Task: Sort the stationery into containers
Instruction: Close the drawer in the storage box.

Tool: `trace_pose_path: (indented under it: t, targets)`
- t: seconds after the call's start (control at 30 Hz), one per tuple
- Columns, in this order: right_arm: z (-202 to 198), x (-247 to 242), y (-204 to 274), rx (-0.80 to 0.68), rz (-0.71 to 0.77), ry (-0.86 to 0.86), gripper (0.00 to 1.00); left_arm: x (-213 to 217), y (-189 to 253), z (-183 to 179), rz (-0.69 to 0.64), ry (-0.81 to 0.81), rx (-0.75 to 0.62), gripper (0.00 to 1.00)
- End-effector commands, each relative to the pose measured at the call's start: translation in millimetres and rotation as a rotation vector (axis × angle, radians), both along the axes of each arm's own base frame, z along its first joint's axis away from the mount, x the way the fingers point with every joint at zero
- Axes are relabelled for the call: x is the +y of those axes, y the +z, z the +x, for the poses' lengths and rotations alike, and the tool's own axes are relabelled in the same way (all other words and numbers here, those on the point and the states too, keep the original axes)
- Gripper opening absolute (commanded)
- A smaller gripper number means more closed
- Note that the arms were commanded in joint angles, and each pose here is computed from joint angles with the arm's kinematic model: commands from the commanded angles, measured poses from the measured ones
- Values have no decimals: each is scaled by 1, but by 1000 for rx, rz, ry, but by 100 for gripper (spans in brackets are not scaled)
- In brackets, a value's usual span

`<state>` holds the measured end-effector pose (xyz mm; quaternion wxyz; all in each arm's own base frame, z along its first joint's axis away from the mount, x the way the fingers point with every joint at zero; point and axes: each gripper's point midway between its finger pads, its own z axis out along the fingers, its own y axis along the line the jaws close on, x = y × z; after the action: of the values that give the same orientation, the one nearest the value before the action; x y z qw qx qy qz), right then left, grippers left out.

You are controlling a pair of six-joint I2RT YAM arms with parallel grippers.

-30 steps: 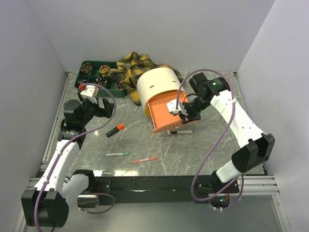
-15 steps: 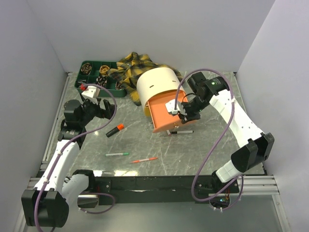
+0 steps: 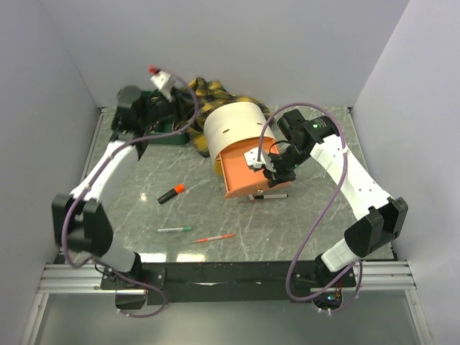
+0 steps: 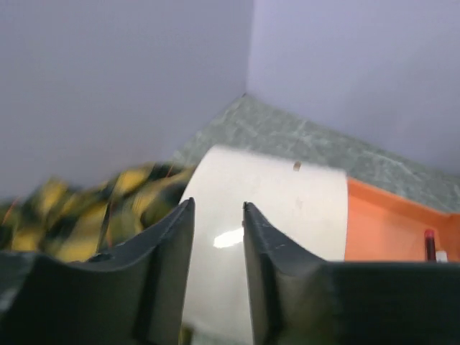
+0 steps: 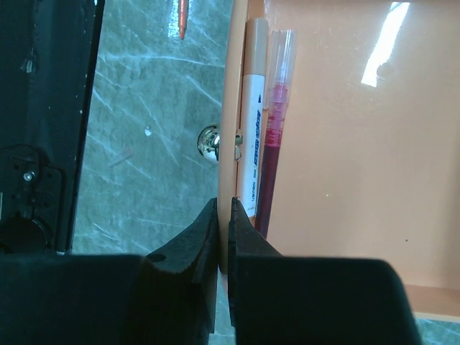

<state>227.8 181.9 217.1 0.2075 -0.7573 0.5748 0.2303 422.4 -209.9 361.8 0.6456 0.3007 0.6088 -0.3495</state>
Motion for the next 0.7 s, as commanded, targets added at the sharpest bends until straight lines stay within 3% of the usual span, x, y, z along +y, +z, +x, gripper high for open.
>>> trace_pose_path:
  t: [0.0,0.13,0.67]
  targets:
    - [0,10,25,-44,79,11,5,-52,22,2,-26,-245,46,24]
    - [12,12,29,-40,89,-19,5,-85,2,30,-37,-296,88,1]
    - [50,-8,24,-100,65,-41,6,-124,-65,16,-2,-378,237,1]
